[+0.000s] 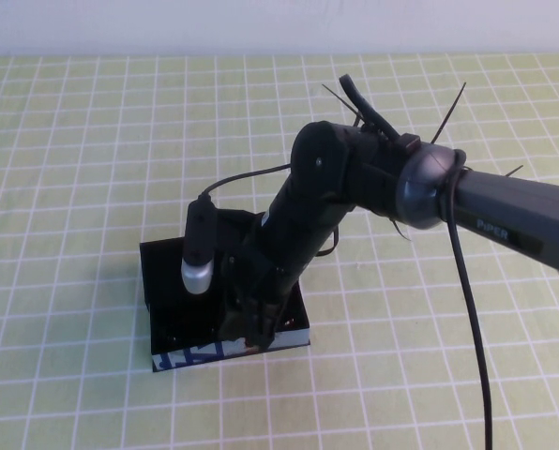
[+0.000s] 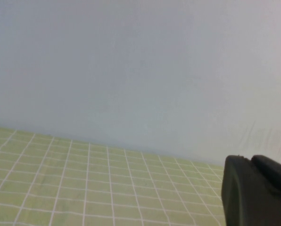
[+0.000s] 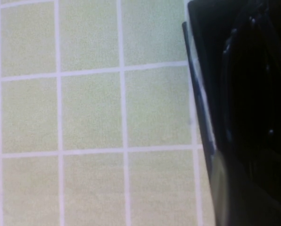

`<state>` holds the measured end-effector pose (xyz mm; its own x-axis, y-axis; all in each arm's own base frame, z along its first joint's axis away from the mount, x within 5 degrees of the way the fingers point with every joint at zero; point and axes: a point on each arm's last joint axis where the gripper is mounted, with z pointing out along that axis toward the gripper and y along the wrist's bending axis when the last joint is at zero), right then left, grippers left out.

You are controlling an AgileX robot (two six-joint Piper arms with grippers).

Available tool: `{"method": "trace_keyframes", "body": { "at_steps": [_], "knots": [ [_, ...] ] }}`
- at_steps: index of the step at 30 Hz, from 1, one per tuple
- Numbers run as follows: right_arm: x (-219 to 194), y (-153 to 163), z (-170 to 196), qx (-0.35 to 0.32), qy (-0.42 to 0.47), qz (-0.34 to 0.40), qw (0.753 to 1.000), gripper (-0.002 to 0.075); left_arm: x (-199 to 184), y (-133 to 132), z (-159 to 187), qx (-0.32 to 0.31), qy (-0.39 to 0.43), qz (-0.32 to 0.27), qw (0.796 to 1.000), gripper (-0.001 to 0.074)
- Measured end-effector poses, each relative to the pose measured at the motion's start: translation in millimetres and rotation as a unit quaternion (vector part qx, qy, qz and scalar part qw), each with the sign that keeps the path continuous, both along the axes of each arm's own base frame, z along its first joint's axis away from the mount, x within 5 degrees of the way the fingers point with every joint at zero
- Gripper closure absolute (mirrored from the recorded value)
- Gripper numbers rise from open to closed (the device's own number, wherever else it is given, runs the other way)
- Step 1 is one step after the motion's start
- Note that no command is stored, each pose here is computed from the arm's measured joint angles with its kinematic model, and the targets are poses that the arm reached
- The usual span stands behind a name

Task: Return glasses to glasses case
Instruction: Place the glasses in the glasses case

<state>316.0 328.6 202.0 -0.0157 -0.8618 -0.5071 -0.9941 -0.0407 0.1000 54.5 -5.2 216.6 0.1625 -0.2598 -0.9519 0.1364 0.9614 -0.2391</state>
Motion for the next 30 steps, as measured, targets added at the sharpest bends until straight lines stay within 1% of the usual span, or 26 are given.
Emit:
{"method": "trace_keyframes", "body": {
  "at_steps": [8, 14, 18, 20, 25, 27, 30],
  "knots": [
    [8.8, 5.2, 33.4, 0.032, -0.053, -0.004, 0.998, 0.0630, 0.0, 0.0, -0.1, 0.000, 0.001, 0.000, 1.000, 0.0738],
    [17.1, -1.6, 31.9, -0.012, -0.092, -0.025, 0.995, 0.0630, 0.0, 0.0, -0.2, 0.000, 0.001, 0.000, 1.000, 0.0738],
    [16.7, -3.8, 30.7, -0.024, -0.083, -0.034, 0.996, 0.0623, 0.0, 0.0, -0.2, 0.000, 0.001, 0.000, 1.000, 0.0738],
    [15.6, -4.4, 30.3, -0.029, -0.074, -0.039, 0.996, 0.0592, 0.0, 0.0, -0.2, 0.000, 0.001, 0.000, 1.000, 0.0738],
    [13.2, -5.8, 29.5, -0.037, -0.059, -0.038, 0.997, 0.0456, 0.0, 0.0, -0.2, 0.000, 0.001, 0.000, 1.000, 0.0738],
    [13.1, -5.7, 29.6, -0.037, -0.058, -0.039, 0.997, 0.0436, 0.1, 0.0, -0.3, 0.000, 0.002, 0.000, 1.000, 0.0738],
    [11.9, -6.6, 25.9, -0.041, -0.052, -0.040, 0.997, 0.0425, 0.1, 0.0, -0.3, 0.000, 0.002, 0.000, 1.000, 0.0738]
  ]
}}
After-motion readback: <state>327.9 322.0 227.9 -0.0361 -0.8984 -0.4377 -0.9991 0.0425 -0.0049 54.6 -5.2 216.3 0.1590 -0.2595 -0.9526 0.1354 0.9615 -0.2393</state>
